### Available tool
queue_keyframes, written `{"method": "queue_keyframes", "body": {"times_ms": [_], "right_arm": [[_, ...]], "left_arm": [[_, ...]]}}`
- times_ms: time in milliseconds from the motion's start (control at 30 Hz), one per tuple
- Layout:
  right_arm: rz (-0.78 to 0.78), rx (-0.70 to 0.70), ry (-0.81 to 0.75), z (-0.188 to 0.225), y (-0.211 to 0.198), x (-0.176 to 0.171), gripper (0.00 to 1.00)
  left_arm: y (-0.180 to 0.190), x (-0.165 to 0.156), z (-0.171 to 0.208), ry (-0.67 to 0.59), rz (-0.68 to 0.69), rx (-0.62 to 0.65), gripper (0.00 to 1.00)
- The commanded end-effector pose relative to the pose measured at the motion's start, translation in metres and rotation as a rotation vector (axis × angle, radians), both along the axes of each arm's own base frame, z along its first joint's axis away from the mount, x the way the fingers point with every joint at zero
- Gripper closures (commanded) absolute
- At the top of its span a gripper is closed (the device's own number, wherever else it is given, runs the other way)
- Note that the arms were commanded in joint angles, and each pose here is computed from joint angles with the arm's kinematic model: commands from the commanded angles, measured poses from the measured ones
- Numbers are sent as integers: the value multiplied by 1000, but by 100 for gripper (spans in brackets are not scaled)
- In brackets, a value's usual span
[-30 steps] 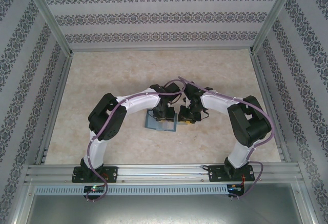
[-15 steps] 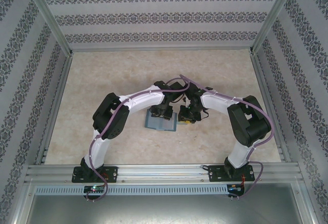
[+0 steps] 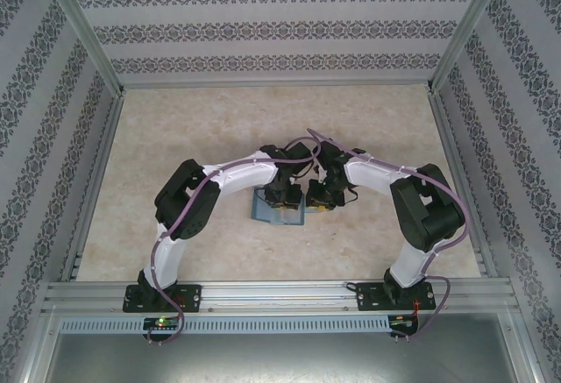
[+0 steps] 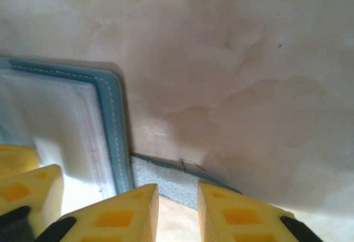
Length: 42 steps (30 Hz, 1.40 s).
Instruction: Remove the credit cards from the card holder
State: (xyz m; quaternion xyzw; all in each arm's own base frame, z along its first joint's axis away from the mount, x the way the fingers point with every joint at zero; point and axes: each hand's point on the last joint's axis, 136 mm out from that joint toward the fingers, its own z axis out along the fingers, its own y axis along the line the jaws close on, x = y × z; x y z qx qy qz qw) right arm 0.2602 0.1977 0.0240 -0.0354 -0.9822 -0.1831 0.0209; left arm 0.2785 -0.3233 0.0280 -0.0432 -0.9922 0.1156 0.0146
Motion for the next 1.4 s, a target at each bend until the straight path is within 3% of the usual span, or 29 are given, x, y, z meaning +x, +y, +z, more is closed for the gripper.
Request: {"method": "queue_keyframes", "body": {"times_ms": [0, 133, 300, 467, 667, 1067, 1367], "right_arm": [[-18, -10, -8, 7, -9, -3, 75], [-26, -12, 4, 1, -12, -5, 75], [-31, -10, 9, -1, -14, -4, 75], [-40, -4, -12, 8, -19, -3, 74], [-47, 8, -27, 12, -22, 5, 74], [-36, -30, 52, -22, -29, -3, 76], [-35, -24, 49, -19, -27, -1, 76]], "left_arm": [[-21, 5, 14, -1, 35, -137, 77], [-22, 7, 18, -13, 44, -143, 77], [-7, 13, 29, -68, 53, -79, 65], [0, 17, 42, -104, 53, -53, 65], [-11, 18, 49, -102, 54, -111, 68], [-53, 22, 29, -31, 103, -277, 70], [-45, 12, -2, 26, 118, -226, 72]]}}
